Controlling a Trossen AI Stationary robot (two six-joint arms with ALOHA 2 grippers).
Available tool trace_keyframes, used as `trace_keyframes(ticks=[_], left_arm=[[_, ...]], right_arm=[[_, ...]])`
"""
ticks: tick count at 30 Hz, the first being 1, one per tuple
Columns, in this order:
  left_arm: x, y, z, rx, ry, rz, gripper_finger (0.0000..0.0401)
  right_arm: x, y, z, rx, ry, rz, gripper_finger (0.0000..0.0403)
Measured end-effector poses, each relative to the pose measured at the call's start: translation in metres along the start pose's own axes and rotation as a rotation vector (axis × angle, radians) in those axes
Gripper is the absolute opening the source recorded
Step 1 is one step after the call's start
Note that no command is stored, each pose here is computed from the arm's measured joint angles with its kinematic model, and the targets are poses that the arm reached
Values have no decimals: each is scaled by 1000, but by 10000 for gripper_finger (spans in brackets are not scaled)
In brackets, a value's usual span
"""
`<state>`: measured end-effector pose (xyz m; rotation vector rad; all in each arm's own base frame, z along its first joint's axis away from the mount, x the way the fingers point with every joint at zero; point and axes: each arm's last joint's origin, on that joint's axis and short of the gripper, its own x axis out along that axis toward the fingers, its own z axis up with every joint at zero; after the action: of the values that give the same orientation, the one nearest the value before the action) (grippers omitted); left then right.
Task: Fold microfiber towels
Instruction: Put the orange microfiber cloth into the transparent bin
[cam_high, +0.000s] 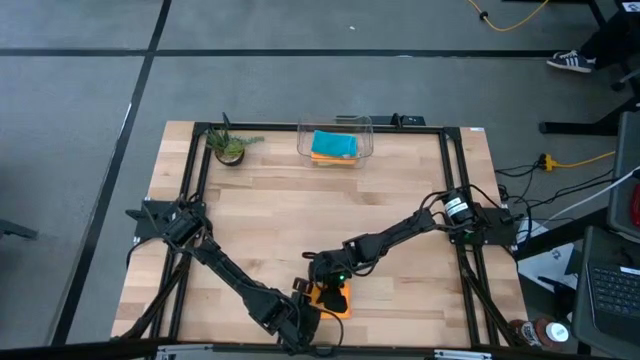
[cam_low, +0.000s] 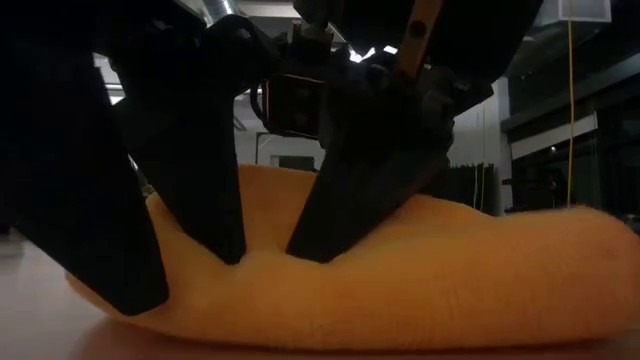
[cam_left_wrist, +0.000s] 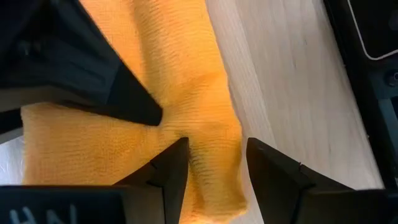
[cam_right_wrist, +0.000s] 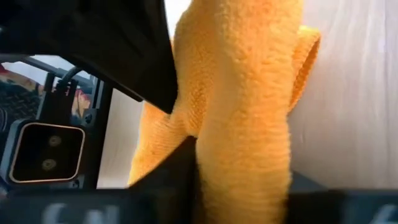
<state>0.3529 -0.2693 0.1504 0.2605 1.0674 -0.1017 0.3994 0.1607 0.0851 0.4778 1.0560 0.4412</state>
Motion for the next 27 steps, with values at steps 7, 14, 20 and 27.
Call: trace_keyframes(ticks=[7,14,20,27], left_arm=[[-11,0,-1,-6,44,29,155],[-60,-5,2,-68,191,147,155],[-84,-11,-8,-86,249,266,155],[-77,-8,-8,-118,220,301,155]], right_arm=[[-5,-6,4,36,-4,-9,17],[-30,-9,25,23,45,-13,17],[-101,-4,67,-76,19,-136,17],[-210,4,97,-192,31,-430,17]])
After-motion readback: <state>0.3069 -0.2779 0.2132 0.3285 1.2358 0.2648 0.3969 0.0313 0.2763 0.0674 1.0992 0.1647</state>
